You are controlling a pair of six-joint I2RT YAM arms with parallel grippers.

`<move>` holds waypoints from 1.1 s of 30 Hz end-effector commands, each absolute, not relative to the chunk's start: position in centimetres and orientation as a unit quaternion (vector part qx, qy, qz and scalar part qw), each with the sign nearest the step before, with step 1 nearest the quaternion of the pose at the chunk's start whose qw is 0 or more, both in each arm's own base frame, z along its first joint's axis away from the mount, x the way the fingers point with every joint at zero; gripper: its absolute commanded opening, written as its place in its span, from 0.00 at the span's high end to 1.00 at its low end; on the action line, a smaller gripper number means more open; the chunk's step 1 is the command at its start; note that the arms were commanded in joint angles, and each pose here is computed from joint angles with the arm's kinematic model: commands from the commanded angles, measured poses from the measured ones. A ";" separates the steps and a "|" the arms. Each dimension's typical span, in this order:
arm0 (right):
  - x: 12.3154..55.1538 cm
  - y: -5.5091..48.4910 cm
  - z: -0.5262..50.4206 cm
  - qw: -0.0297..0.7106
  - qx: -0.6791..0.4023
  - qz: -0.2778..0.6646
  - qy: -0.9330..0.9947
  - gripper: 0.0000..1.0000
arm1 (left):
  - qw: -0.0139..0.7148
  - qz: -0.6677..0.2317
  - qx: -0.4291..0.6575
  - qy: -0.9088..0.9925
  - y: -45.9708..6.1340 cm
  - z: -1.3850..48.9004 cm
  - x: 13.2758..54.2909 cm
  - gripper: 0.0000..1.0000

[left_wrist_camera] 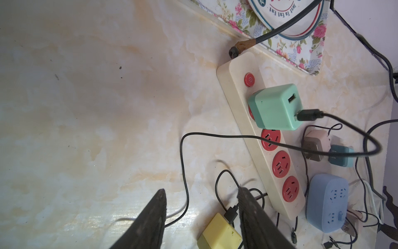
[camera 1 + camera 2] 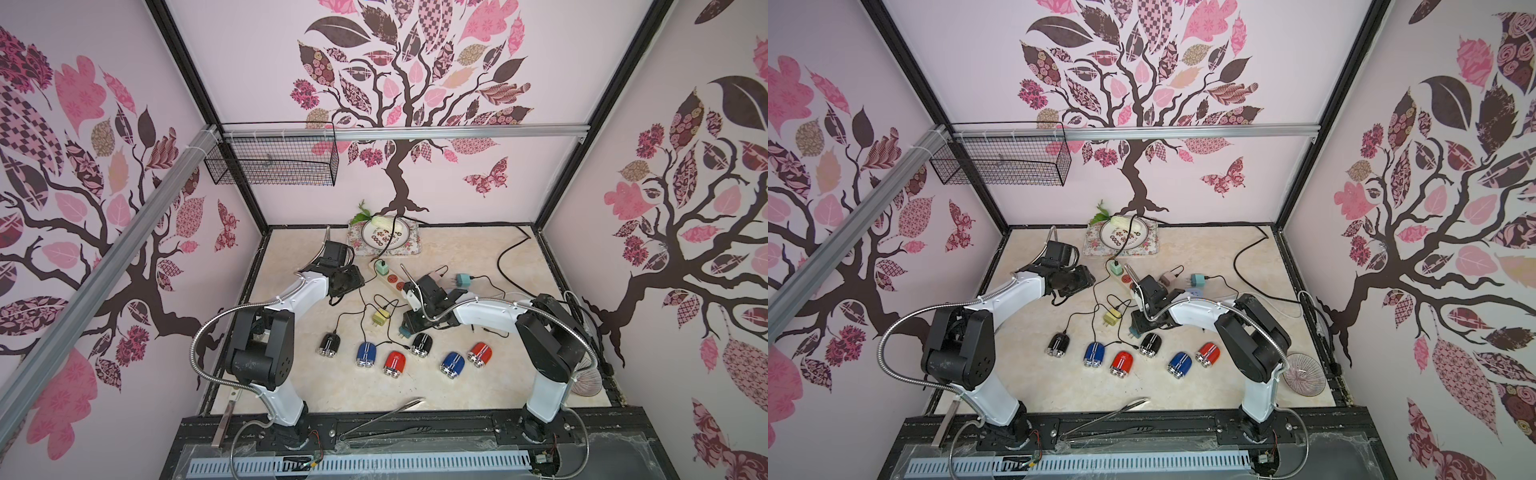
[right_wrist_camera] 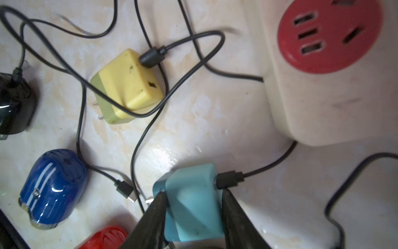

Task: Unplug the electric shaver
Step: Adjust the plug at the center of the board.

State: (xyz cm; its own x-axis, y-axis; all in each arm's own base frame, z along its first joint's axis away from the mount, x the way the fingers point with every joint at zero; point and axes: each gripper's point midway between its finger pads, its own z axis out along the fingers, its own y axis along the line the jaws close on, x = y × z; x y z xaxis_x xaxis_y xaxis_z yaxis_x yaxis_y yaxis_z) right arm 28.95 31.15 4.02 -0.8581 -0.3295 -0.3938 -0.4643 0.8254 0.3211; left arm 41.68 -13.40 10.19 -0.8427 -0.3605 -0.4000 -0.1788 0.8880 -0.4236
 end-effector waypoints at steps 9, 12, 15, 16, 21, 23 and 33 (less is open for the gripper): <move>25.6 32.4 6.4 0.122 -0.223 0.274 0.927 0.57 | 0.258 -0.196 -0.126 0.938 -14.5 11.4 41.2 0.45; 25.1 33.0 7.1 0.112 -0.232 0.293 0.921 0.56 | 0.260 -0.197 -0.126 0.937 -14.6 11.7 41.2 0.45; 25.6 32.9 7.3 0.118 -0.232 0.285 0.923 0.56 | 0.261 -0.202 -0.114 0.937 -15.2 12.1 41.2 0.45; 25.8 32.9 7.4 0.121 -0.232 0.280 0.924 0.55 | 0.259 -0.205 -0.107 0.938 -15.7 12.3 41.0 0.45; 26.5 32.8 7.8 0.133 -0.231 0.272 0.925 0.56 | 0.248 -0.224 -0.073 0.940 -18.5 12.5 40.2 0.45; 27.2 32.4 8.3 0.148 -0.222 0.266 0.926 0.56 | 0.241 -0.225 -0.063 0.942 -19.4 12.3 39.8 0.45; 30.4 31.1 9.5 0.186 -0.173 0.271 0.928 0.56 | 0.220 -0.249 -0.032 0.943 -23.5 10.9 40.2 0.63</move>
State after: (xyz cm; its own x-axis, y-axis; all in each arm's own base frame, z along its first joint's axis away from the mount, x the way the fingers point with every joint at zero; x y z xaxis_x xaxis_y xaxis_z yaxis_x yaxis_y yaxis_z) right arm 28.90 30.60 7.07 -0.8885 -0.2621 -0.3767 -0.4183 0.8002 0.4298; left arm 38.95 -21.57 10.02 -0.9079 -0.1955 -0.3709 -0.0051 0.8898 -0.4564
